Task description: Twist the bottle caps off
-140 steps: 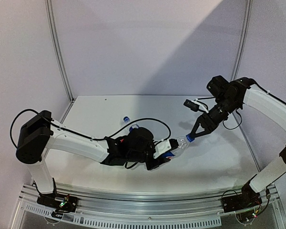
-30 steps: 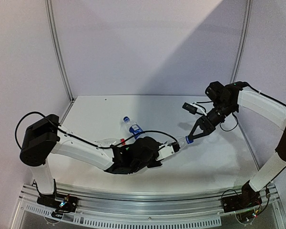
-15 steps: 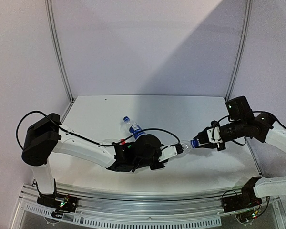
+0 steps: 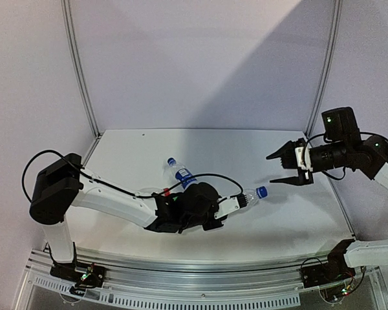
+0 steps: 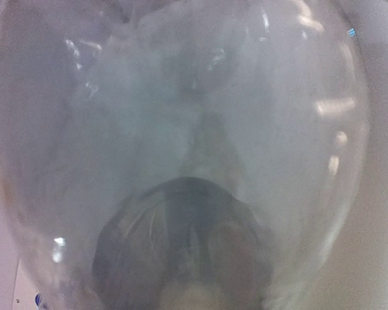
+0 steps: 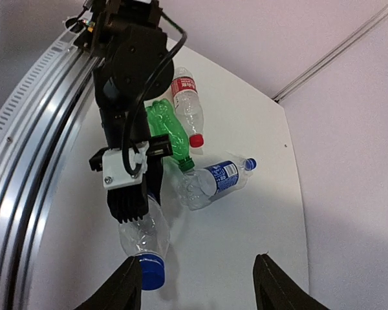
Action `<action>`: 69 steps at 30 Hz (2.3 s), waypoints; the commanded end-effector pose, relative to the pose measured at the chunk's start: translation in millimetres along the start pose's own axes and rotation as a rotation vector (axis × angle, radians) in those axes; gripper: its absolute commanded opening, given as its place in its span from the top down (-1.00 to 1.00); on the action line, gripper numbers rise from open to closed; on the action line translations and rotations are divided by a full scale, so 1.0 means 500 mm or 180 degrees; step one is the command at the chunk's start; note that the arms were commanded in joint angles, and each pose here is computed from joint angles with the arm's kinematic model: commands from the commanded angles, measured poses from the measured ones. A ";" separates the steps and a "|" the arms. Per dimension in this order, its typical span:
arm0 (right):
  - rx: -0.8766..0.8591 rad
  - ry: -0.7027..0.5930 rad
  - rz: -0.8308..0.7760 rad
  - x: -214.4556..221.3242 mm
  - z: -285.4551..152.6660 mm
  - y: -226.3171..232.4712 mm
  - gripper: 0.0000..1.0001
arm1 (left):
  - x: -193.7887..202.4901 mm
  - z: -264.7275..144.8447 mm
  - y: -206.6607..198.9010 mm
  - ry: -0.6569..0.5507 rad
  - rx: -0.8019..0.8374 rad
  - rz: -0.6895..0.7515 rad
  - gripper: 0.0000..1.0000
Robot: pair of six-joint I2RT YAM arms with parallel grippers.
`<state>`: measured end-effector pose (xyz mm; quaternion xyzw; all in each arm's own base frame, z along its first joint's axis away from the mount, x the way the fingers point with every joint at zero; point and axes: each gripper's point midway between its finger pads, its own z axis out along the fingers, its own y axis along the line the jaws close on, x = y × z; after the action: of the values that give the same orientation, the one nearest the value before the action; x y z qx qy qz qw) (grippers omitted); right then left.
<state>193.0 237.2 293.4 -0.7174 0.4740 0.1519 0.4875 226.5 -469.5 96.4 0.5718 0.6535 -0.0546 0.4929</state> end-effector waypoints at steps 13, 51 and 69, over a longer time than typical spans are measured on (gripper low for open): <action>-0.1244 0.0938 0.4383 0.108 0.087 0.034 -0.34 | -0.006 -0.036 0.082 0.0000 -0.1021 0.0355 0.51; -0.1133 0.1184 0.3260 0.157 0.115 0.044 0.86 | 0.009 -0.014 0.042 0.0061 -0.0660 0.0350 0.48; 0.0144 0.1076 -0.1812 0.153 0.115 0.025 0.54 | 0.029 0.008 -0.028 0.0141 -0.0045 0.0353 0.48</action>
<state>213.5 233.1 183.4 -0.8058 0.4518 0.0214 0.3823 231.5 -461.3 96.8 0.5807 0.6312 0.0082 0.5141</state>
